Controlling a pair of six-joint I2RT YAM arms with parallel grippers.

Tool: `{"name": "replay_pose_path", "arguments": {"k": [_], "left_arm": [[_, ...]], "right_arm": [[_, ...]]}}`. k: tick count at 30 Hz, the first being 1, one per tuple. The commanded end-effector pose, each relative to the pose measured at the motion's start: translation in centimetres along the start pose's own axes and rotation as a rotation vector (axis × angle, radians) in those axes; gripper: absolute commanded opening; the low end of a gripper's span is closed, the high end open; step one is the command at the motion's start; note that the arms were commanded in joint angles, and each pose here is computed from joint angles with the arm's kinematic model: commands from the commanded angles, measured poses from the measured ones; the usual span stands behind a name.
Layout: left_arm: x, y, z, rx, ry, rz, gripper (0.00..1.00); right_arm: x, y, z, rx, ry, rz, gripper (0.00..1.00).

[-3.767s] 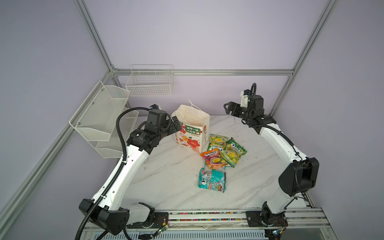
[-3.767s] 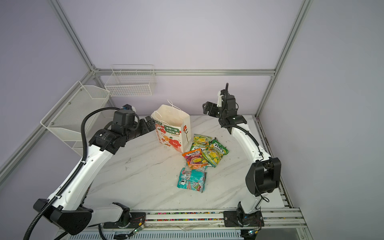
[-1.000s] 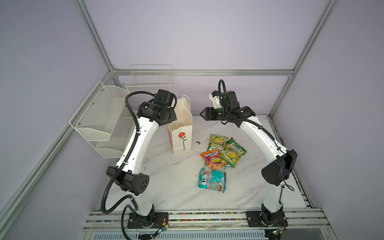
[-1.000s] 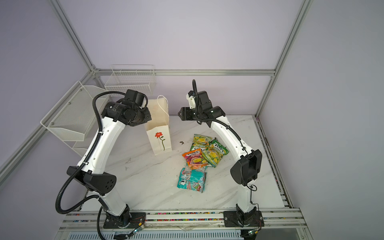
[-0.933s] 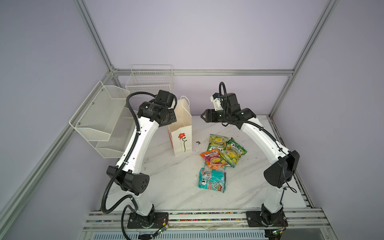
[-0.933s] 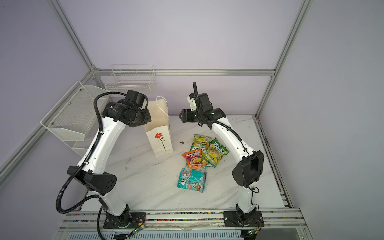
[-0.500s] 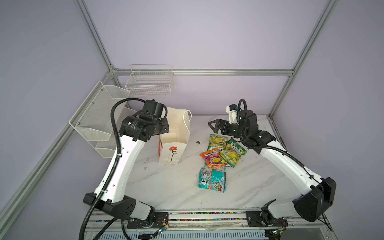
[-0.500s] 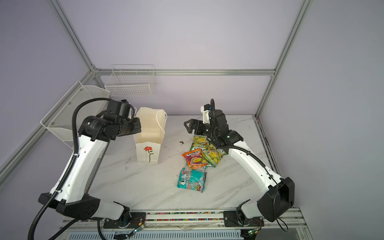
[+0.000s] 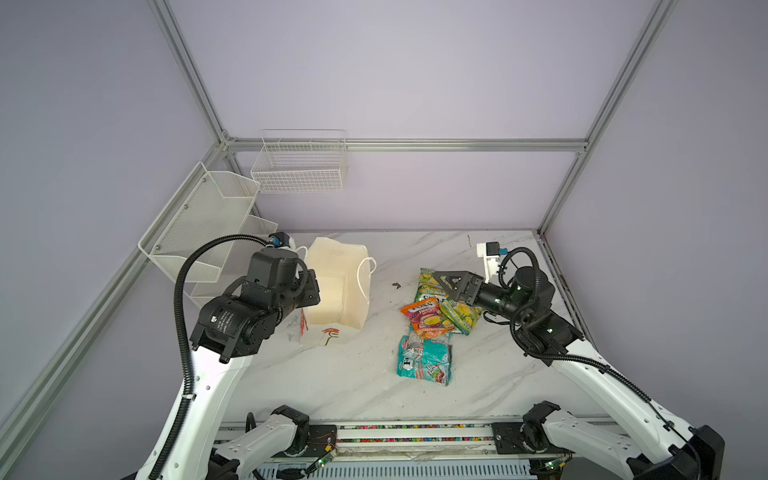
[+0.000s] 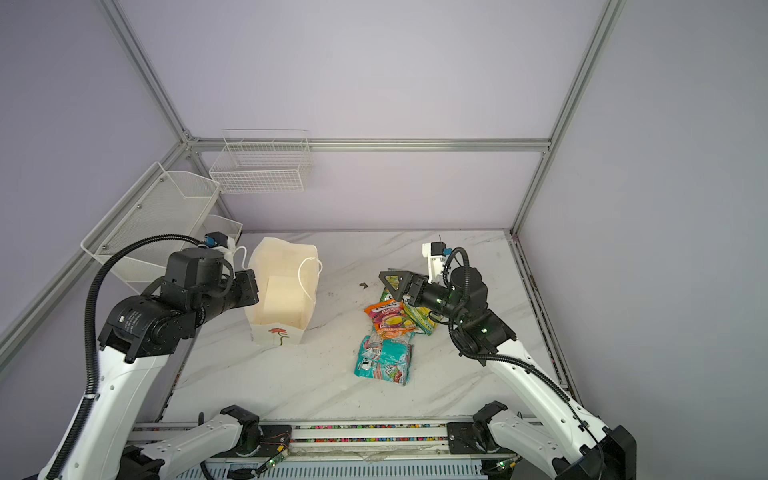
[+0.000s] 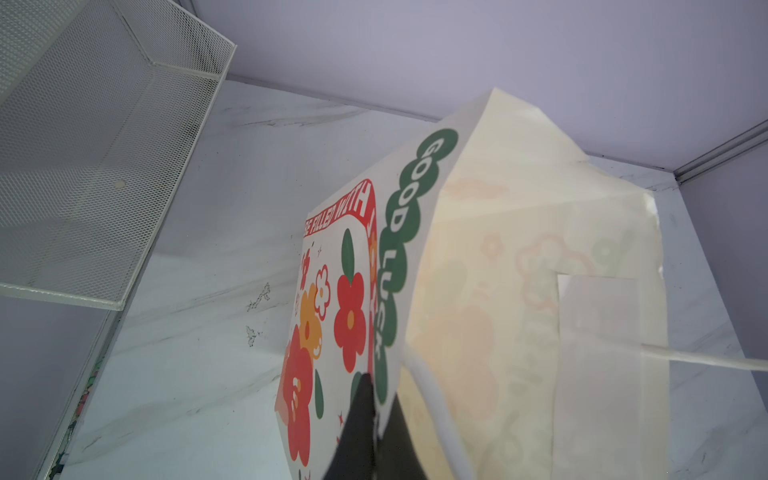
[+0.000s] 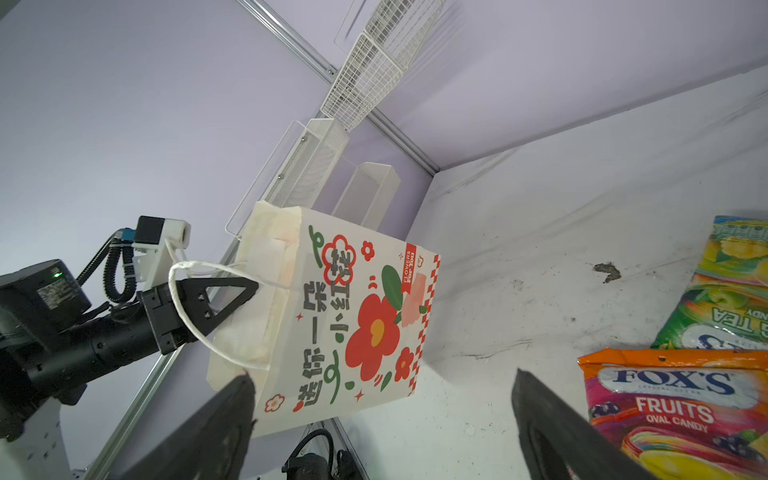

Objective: Place the snacks into the paper bag
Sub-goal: 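Pull the bag nearer with the left gripper while the right gripper moves to the candy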

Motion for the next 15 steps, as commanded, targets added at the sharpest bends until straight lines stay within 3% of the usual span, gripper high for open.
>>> {"name": "replay_pose_path", "arguments": {"k": [1, 6, 15], "left_arm": [[0.4, -0.4, 0.1, -0.028, -0.017, 0.043, 0.00], [0.9, -0.2, 0.7, -0.046, 0.002, 0.060, 0.00], [1.0, -0.2, 1.4, -0.055, 0.024, 0.078, 0.00]], "right_arm": [[0.8, 0.5, 0.2, 0.048, -0.002, -0.015, 0.97], [1.2, -1.2, 1.5, 0.077, 0.067, 0.095, 0.97], [2.3, -1.6, 2.5, 0.126, 0.100, 0.126, 0.97]]}}
Point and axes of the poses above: each gripper's point midway between its finger pads, its own x axis back along the fingers, its own y axis along the line the jaws close on, z = x × y, the point moved 2 cm from there along x, back along the fingers, and after that the axes turned 13 degrees about x, right-handed, at the moved point
